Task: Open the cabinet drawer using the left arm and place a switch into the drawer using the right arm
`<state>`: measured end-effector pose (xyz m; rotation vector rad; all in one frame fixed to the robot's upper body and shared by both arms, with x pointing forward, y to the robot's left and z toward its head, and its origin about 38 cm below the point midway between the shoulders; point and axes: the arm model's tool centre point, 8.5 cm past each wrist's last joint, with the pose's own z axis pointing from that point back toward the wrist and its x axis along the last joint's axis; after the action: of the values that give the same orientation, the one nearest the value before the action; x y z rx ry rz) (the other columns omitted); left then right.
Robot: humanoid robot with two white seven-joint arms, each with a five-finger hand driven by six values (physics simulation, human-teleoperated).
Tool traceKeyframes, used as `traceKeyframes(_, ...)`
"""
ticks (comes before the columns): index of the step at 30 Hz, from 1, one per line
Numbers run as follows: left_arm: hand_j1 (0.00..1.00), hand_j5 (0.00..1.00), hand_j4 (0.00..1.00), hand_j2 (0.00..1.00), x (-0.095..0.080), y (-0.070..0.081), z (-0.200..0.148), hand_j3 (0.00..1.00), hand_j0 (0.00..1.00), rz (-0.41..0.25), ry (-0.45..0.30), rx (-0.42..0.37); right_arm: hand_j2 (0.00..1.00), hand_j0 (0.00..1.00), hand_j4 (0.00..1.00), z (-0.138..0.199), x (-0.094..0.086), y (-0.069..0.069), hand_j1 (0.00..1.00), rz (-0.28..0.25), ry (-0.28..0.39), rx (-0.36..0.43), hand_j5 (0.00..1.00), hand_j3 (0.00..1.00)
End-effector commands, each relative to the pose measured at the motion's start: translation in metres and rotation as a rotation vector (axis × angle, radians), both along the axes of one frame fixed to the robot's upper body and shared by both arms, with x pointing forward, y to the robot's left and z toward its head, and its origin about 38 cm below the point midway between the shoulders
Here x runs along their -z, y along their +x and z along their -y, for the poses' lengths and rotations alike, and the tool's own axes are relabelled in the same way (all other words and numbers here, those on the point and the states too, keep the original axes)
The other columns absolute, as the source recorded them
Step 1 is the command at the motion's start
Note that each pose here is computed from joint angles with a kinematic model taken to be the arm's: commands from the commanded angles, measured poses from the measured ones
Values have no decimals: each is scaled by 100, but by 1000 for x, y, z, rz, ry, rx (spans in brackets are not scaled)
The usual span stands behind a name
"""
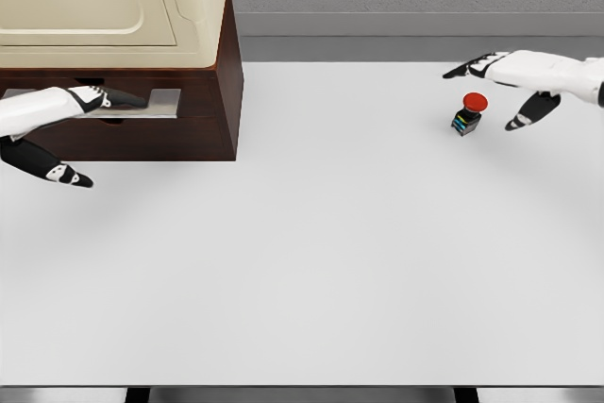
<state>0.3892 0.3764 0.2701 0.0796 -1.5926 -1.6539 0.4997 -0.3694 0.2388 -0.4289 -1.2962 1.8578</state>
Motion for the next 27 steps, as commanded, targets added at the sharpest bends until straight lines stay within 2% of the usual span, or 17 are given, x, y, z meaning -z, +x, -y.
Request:
traceKeyframes(1, 100, 100, 100, 100, 0, 2, -4, 100, 100, -3, -5, -16, 100, 100, 100, 3, 12, 6, 100, -29, 2, 33, 100, 100)
traceKeyframes(5, 100, 100, 100, 100, 2, 2, -10, 100, 100, -10, -2, -33, 100, 100, 100, -19, 14, 13, 100, -25, 29, 1, 100, 100)
traceKeyframes(9, 100, 100, 100, 100, 3, 2, -10, 100, 100, -14, -4, -34, 100, 100, 100, -25, 24, 14, 100, -53, 14, -10, 100, 100)
traceKeyframes(13, 100, 100, 100, 100, 7, 3, -9, 100, 100, -27, -3, -41, 100, 100, 100, -17, 29, 14, 100, -68, 3, 13, 100, 100)
traceKeyframes(17, 100, 100, 100, 100, 9, 4, -11, 100, 100, -39, 1, -61, 100, 100, 100, -11, 25, 17, 100, -63, -12, 30, 100, 100)
traceKeyframes(19, 100, 100, 100, 100, 9, 6, -14, 100, 100, -40, 1, -73, 100, 100, 100, -2, 31, 21, 100, -80, -21, 70, 100, 100)
traceKeyframes(22, 100, 100, 100, 100, 12, 7, -16, 100, 100, -45, 1, -82, 100, 100, 100, 3, 31, 24, 100, -83, -20, 91, 100, 100)
traceKeyframes(27, 100, 100, 100, 100, 14, 8, -22, 100, 100, -51, 4, -99, 100, 100, 100, -9, 33, 28, 100, -92, -25, 73, 100, 100)
